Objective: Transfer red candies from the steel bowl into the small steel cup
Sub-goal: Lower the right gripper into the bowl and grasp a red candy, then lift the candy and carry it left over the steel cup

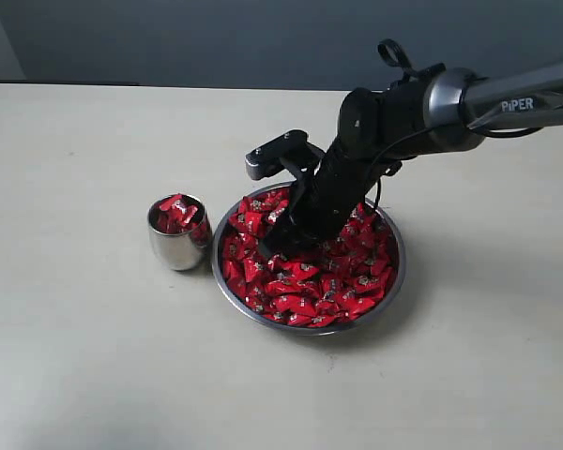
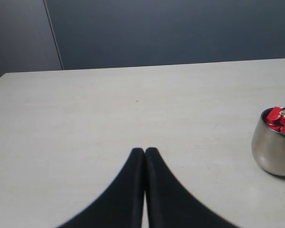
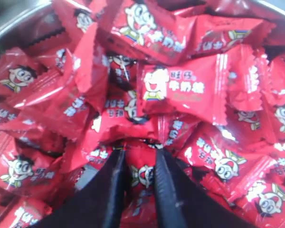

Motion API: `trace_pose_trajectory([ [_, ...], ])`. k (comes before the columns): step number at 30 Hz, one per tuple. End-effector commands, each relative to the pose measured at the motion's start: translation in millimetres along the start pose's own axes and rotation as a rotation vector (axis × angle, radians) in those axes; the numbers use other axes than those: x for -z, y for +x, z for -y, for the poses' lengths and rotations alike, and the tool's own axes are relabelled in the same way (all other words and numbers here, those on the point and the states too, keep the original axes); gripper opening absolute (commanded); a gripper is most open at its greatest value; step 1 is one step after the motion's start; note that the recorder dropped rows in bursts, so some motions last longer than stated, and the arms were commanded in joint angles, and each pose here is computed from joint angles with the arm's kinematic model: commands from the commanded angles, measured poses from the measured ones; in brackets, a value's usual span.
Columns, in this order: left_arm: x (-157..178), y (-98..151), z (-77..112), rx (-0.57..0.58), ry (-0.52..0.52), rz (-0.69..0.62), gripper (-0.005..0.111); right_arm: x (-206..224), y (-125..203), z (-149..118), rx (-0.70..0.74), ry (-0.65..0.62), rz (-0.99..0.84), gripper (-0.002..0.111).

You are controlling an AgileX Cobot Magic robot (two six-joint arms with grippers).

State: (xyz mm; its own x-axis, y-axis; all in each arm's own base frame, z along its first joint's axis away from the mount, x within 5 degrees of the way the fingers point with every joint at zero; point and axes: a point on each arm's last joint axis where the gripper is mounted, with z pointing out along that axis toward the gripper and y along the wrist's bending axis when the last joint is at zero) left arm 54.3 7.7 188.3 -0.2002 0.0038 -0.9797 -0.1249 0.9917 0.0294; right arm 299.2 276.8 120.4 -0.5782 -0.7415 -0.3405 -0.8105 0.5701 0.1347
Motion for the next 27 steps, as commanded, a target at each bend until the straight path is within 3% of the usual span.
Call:
trace_pose_trajectory([
  [1, 0.0, 0.9, 0.1, 0.003, 0.000, 0.002, 0.000, 0.7, -1.7, 1.1, 0.001, 0.005, 0.010, -0.001],
  [27, 0.0, 0.9, 0.1, 0.003, 0.000, 0.002, 0.000, 47.7, -19.4, 0.8, 0.023, 0.086, 0.065, -0.001],
])
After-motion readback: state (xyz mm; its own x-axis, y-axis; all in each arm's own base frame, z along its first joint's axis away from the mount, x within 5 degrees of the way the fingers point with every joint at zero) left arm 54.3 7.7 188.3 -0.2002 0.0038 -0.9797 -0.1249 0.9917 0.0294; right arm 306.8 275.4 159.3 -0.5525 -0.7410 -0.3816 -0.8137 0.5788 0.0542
